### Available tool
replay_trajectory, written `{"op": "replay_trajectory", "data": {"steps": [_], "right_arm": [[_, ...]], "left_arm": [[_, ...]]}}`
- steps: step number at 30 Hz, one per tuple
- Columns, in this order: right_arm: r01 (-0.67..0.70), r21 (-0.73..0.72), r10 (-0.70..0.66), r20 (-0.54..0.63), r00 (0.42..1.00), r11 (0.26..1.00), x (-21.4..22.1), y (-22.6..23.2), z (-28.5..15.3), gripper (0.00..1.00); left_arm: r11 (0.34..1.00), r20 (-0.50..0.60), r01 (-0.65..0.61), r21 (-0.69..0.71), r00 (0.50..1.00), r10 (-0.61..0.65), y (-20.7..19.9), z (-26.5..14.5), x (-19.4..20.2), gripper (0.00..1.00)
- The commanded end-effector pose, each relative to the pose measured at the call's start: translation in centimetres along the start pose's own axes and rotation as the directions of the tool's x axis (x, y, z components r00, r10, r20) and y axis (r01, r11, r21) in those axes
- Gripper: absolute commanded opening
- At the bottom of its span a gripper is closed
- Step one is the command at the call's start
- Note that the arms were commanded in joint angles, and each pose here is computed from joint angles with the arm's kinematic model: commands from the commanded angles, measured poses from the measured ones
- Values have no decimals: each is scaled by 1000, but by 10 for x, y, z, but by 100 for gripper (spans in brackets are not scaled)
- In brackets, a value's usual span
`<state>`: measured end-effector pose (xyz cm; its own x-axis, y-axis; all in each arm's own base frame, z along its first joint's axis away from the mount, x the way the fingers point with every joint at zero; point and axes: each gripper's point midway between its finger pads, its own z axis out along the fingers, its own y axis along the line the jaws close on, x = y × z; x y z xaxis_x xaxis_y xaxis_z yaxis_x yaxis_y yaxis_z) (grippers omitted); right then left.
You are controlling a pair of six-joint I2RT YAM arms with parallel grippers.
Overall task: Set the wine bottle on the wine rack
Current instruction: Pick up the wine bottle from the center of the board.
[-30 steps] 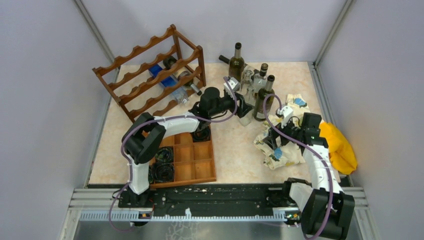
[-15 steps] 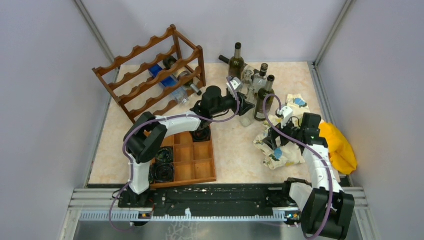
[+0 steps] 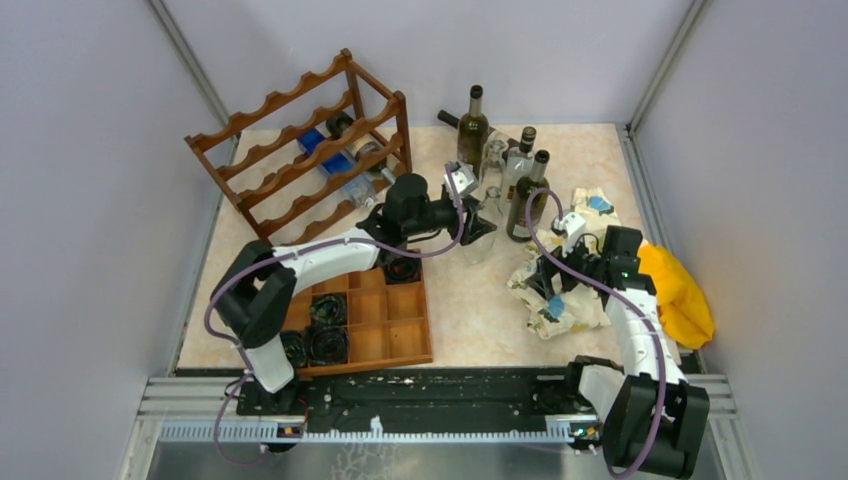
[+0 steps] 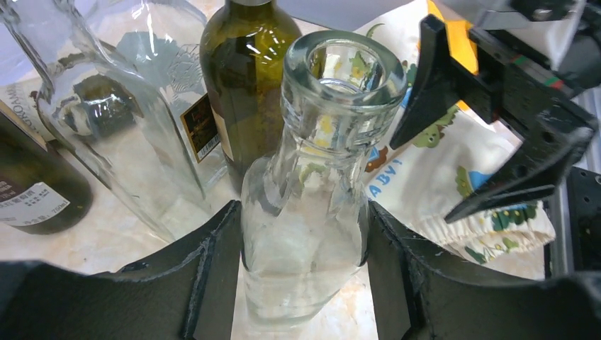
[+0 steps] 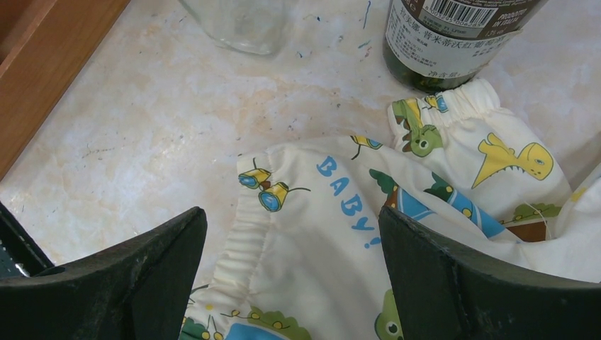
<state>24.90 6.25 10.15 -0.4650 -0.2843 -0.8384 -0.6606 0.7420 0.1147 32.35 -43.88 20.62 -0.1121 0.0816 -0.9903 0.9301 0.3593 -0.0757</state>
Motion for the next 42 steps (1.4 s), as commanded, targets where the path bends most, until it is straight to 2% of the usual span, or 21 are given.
{"op": "replay_trajectory", "data": {"steps": [1, 9, 21, 27, 34, 42], "right_arm": [[41, -1, -41, 42, 998, 999, -12, -5, 0, 90], [42, -5, -42, 42, 998, 999, -12, -4, 0, 90], [44, -15, -43, 42, 998, 999, -12, -3, 1, 90], [43, -17, -42, 41, 998, 999, -11, -3, 1, 90], [43, -17, -42, 41, 998, 999, -11, -3, 1, 90], [44, -19, -44, 41, 998, 999, -11, -2, 1, 90]], "left_arm": [[989, 76, -128, 71, 989, 123, -23, -22, -44, 0], [961, 13, -229, 156, 973, 230, -44, -55, -45, 0], [907, -74, -362, 214, 920, 385, -51, -84, -55, 0], [877, -119, -438, 199, 877, 465, -45, -100, -60, 0], [847, -125, -506, 160, 841, 526, -41, -116, -78, 0], [815, -242, -562, 143, 778, 579, -28, -138, -68, 0]]}}
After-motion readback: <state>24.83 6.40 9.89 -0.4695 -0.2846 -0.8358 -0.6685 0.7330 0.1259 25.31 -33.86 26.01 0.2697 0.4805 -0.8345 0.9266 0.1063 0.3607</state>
